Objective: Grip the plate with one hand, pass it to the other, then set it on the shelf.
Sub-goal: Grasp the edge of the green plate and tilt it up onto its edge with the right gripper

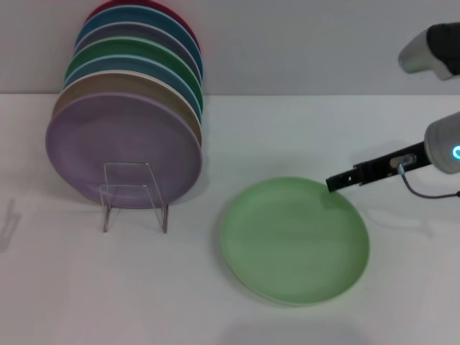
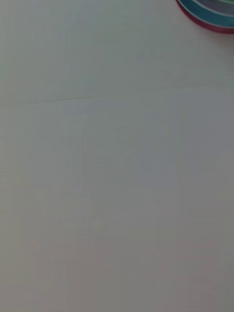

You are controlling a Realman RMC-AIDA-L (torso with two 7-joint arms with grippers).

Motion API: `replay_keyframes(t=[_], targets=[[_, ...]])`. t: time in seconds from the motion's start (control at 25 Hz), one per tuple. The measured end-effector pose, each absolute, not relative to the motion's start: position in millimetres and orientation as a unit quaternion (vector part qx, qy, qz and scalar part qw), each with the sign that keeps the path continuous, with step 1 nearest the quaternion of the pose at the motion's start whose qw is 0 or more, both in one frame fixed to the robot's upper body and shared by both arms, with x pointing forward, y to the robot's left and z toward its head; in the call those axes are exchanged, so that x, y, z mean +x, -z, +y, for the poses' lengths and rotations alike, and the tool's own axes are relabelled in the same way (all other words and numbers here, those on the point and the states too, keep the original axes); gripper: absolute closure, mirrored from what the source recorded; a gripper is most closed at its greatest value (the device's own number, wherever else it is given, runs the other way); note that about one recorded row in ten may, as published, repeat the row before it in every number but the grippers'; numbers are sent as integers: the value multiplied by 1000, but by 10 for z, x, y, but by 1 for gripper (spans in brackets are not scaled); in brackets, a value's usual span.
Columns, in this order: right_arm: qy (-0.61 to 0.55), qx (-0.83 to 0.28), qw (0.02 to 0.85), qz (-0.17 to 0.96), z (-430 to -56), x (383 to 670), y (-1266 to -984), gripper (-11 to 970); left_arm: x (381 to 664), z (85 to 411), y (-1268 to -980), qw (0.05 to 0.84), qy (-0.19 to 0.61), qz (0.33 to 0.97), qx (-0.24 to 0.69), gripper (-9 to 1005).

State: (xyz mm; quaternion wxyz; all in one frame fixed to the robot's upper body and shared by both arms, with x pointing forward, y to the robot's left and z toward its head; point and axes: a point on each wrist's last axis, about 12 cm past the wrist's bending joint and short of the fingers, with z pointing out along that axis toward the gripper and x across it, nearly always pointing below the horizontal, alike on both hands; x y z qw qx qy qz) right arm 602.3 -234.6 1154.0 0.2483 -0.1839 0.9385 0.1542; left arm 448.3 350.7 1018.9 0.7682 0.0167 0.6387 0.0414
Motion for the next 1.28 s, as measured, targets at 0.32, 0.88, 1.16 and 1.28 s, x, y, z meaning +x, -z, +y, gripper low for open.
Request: replay_keyframes(t=[0.32, 0.88, 1.16, 1.28], targets=[[-138, -180, 219, 949, -2354, 6069, -11359, 133, 4485, 3505, -10189, 768, -41, 639, 17, 138], [-126, -193, 204, 951, -2266, 6115, -11238, 141, 4508, 3477, -10195, 769, -36, 637, 21, 138], [-125, -194, 200, 952, -2245, 6116, -11219, 145, 4493, 3465, -10184, 768, -33, 640, 25, 138], [-125, -191, 198, 953, -2233, 6111, -11208, 147, 4492, 3466, -10183, 767, -33, 640, 25, 138]])
